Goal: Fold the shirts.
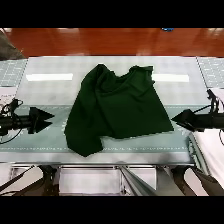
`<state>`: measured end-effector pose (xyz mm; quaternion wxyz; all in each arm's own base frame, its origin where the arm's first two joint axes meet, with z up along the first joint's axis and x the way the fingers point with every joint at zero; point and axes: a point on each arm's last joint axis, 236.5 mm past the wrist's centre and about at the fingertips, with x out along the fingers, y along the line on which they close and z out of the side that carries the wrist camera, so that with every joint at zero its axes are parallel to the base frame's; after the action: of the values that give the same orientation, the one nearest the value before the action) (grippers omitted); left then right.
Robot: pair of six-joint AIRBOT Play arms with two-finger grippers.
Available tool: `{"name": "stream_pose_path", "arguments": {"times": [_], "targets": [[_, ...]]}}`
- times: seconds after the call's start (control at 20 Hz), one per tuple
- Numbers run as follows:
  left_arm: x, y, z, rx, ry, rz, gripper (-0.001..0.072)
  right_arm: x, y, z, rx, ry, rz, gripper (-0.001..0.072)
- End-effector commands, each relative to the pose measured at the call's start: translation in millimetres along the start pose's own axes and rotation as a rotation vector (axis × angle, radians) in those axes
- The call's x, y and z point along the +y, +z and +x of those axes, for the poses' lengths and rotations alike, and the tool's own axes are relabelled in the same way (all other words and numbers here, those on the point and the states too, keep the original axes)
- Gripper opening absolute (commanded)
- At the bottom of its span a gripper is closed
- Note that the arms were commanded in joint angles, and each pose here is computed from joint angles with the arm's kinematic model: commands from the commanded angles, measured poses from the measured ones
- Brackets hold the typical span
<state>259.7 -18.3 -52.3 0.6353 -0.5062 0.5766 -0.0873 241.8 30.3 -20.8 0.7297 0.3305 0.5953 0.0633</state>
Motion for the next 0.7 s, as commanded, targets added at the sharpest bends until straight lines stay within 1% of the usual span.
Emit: {"name": "stream_pose_path", "arguments": {"times": [0.0,0.2,0.45,0.55,0.6,0.65], "targets": [[9.3,-17.2,14.4,0.088,-0.006,-0.034,0.0507,6.4,-13.1,7.2,0.010,0.054,-0.006,0.0411],[11.2,-35.5,43.7,0.212,0.030,-0.043,0.0507,6.1,-12.2,7.3,0.006,0.053,-0.012,0.0411],[24.1,-35.6,62.2,0.232,0.101,-0.073,0.0507,4.6,-4.6,7.3,-0.026,0.047,-0.010,0.0411],[21.2,-44.3,73.1,0.268,0.125,-0.031,0.0506,6.5,2.8,6.9,-0.057,0.055,-0.004,0.0411],[18.8,-47.8,78.9,0.281,0.140,-0.002,0.0488,5.8,8.4,6.4,-0.080,0.052,-0.002,0.0411],[17.7,-49.1,83.1,0.288,0.159,0.033,0.0258,1.7,15.0,5.6,-0.108,0.036,0.000,0.0411]]}}
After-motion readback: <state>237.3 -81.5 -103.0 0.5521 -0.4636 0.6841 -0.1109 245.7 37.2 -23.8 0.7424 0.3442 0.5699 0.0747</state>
